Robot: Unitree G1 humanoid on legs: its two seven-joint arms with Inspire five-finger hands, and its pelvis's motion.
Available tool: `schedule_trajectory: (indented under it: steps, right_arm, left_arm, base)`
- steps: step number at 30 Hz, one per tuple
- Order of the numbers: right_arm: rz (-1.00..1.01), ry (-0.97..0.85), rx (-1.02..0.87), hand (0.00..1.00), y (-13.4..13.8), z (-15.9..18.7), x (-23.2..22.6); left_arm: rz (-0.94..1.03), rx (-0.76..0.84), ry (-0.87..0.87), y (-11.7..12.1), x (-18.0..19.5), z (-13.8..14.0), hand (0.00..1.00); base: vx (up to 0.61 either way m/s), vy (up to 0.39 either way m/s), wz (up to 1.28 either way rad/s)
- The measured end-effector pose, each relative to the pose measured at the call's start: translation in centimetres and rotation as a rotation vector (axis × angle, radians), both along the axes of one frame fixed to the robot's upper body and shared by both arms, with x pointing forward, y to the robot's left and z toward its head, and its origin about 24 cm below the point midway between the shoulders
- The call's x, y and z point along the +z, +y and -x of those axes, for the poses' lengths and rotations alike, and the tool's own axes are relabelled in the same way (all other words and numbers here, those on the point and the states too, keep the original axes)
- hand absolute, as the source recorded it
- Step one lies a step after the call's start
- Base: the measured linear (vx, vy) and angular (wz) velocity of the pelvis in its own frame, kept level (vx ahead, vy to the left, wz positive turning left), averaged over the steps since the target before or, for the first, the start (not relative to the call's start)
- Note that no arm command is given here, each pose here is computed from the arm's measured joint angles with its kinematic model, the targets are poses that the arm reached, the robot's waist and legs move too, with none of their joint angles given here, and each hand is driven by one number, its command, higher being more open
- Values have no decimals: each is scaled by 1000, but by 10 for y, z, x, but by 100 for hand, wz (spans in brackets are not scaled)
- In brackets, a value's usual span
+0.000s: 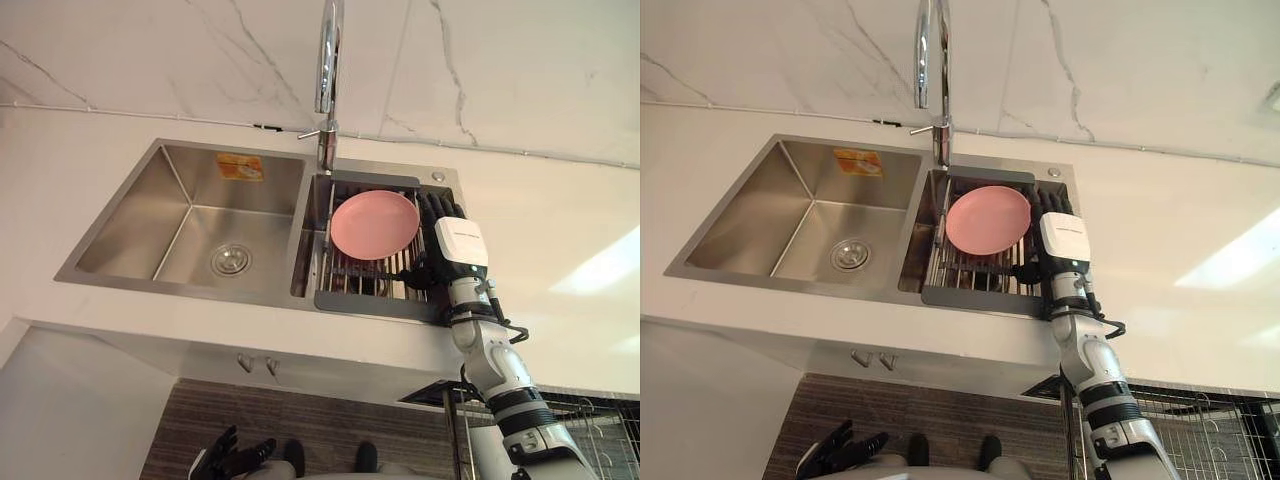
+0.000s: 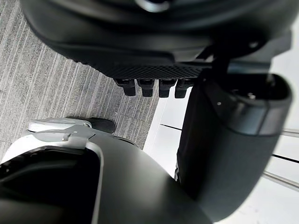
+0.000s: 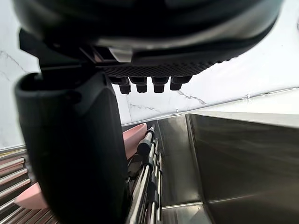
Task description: Walk over to the sink, pick up the cup, carry it to the dishwasher, place the cup inside the dishwasher, then close the dishwasher door
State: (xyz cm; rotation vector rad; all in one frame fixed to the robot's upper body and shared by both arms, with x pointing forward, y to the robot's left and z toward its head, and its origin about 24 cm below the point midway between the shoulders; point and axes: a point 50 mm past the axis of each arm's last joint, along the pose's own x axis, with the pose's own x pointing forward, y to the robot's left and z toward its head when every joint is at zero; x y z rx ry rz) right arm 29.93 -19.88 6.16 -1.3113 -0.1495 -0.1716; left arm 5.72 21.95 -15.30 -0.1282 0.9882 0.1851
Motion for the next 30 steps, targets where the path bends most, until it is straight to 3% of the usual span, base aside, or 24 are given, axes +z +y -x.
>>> schedule_trajectory:
  steps: [30]
  right_arm:
    - [-49,-49,-6,100,13,-42,30]
  left_arm:
    - [32,-24,-54,0,5,-13,100]
  base:
    - [0,2,2]
